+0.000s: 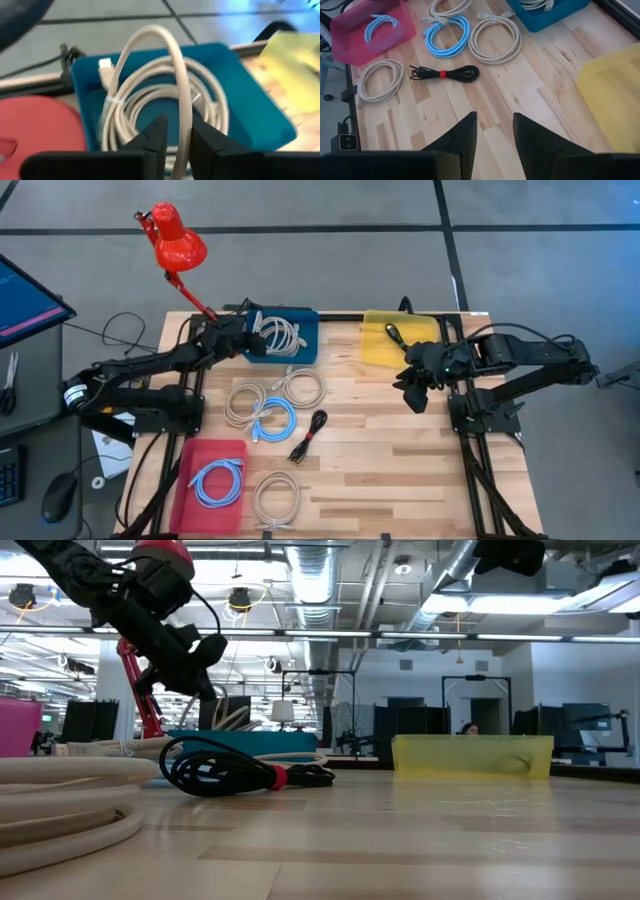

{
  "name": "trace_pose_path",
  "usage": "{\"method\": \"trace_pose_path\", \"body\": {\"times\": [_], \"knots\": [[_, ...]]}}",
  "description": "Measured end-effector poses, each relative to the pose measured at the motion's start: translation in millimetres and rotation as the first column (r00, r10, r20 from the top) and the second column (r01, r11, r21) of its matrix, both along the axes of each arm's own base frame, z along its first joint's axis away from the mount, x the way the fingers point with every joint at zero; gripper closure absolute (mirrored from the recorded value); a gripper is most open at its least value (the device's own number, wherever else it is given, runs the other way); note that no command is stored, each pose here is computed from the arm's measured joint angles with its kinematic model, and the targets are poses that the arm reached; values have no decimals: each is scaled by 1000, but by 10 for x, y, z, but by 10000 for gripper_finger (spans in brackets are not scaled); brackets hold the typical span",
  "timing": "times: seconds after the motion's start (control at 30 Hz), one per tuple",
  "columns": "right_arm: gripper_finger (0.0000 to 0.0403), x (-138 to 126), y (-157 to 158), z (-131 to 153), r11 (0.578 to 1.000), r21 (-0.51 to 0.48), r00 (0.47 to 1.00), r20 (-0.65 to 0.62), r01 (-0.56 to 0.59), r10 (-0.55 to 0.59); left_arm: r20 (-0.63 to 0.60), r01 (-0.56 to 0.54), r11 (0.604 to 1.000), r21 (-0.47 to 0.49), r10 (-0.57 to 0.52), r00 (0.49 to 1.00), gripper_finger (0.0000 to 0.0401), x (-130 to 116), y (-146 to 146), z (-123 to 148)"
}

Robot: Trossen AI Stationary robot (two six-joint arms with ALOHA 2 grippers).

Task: Pick & Place USB Port
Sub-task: Put the brown display cable into the blue bin, then put the black charger cable into the yellow bin

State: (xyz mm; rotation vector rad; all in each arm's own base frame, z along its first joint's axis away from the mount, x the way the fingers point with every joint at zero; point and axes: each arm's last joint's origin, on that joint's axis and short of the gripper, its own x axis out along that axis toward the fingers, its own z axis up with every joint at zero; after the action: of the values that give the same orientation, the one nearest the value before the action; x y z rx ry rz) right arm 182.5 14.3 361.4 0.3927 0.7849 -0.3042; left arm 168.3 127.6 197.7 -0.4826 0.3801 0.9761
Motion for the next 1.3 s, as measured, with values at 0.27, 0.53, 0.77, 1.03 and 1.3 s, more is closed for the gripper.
{"method": "trace_pose_path", "body": {"times": [0.27, 0.53, 0.77, 1.03, 1.3], "knots": [[284, -1, 2, -1, 1000, 5, 1000, -2, -5, 5, 133, 13, 997, 80, -24, 991, 283, 59, 33, 133], [284, -1, 2, -1, 1000, 5, 1000, -2, -5, 5, 249, 203, 976, 83, -218, 944, 250, 170, 36, 376], [284, 4, 3, 4, 1000, 6, 1000, 5, -6, 6, 367, 547, 831, 101, -542, 756, 293, 314, -155, 640], [284, 15, 7, 15, 1000, 7, 1000, 21, -8, 8, 399, 605, 760, 238, -644, 653, 394, 305, -702, 929], [284, 19, -9, 16, 1000, 0, 1000, 22, -6, 6, 414, 565, 798, 210, -596, 688, 398, 254, -1190, 973]]}}
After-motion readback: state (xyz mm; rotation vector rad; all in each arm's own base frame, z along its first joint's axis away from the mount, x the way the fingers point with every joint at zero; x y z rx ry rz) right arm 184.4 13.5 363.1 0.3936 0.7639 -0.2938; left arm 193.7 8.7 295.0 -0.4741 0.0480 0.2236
